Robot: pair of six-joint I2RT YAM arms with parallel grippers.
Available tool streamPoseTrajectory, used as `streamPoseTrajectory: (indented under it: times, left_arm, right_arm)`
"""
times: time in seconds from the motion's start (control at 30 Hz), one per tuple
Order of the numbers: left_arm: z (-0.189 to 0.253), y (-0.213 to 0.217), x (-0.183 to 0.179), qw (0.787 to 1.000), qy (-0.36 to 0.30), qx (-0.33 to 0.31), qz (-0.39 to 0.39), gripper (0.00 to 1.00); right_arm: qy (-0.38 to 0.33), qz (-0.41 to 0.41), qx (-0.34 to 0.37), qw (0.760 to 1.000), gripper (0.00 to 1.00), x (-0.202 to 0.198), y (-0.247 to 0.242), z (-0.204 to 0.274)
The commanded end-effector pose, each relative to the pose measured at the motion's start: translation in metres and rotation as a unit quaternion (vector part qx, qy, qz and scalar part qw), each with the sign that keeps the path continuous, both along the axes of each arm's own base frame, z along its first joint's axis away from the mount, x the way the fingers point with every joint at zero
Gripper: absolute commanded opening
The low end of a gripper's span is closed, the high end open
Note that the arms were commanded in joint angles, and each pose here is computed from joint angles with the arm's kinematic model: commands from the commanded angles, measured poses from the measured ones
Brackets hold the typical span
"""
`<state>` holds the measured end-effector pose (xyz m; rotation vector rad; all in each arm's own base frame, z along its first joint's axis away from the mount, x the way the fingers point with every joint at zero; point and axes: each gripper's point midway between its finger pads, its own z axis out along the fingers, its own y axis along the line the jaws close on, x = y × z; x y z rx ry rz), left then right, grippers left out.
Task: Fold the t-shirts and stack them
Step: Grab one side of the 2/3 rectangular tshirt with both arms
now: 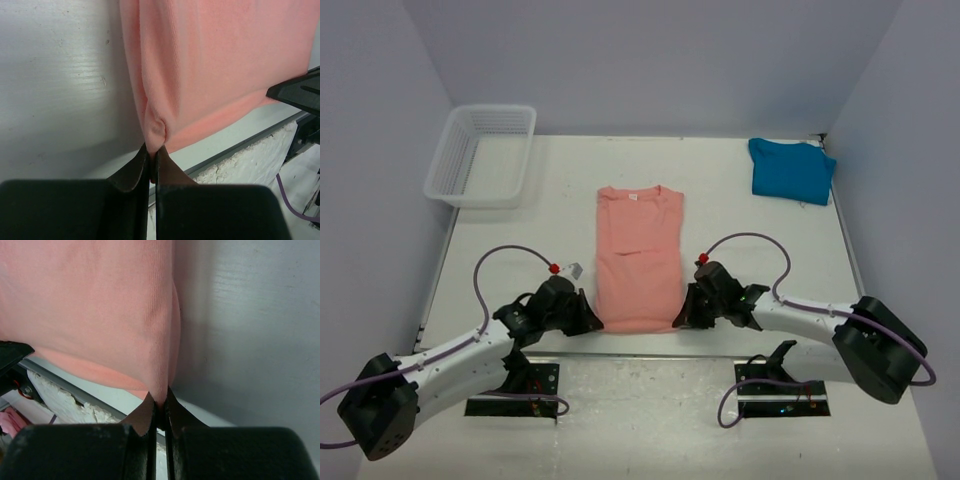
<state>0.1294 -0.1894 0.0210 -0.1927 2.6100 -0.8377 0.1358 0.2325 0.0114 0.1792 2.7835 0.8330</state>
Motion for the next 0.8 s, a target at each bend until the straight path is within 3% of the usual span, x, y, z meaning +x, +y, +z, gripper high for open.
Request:
streamPoseTrajectory:
  times: [0.0,0.6,0.77]
  left_arm:
    - [-0.015,0.019,-0.014,0.999,0.03,0.042,0.009,0.0]
    - [-0.001,0.017,-0.02,0.999,0.021,0.027,-0.004,0.0]
    - [0.035,0.014,-0.004,0.999,-0.03,0.026,0.003,0.0]
  right_arm:
    - [0.016,-0.018,-0.069,0.997,0.0,-0.014,-0.029,-0.018]
    - [0.0,-0.018,-0.078,0.997,0.0,-0.022,-0.029,-0.007]
    - [-0.033,-0.014,-0.097,0.995,0.0,-0.021,-0.024,0.021]
